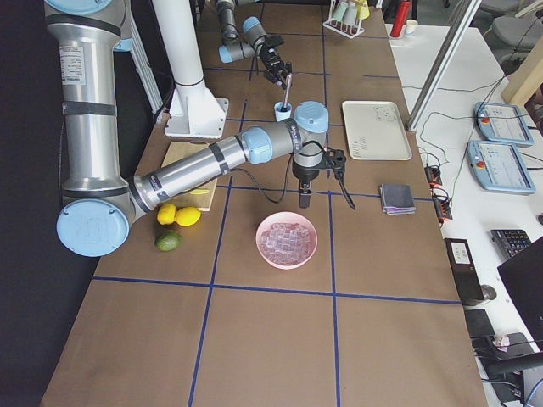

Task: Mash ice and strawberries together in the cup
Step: 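Lower the pestle into the cup and press down on the contents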

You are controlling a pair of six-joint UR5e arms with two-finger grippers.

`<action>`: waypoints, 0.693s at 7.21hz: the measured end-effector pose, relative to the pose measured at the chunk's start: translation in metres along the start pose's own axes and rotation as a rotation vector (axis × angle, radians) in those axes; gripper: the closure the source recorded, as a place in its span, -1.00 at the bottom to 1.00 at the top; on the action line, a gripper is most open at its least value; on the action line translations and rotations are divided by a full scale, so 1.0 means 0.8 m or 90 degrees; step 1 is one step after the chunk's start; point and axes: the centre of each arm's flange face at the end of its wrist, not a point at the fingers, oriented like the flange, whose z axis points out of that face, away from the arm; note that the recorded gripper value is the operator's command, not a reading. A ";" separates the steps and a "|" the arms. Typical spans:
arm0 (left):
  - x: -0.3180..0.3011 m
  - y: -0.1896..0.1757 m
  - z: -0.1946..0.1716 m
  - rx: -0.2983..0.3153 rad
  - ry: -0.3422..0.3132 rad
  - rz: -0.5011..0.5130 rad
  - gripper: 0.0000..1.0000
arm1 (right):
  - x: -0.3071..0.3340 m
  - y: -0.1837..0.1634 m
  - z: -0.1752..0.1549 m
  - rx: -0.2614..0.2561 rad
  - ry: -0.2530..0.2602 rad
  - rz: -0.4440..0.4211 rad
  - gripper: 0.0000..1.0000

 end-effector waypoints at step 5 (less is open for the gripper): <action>-0.001 0.003 -0.002 -0.003 0.000 0.000 1.00 | 0.000 0.000 0.000 0.000 0.000 0.000 -0.99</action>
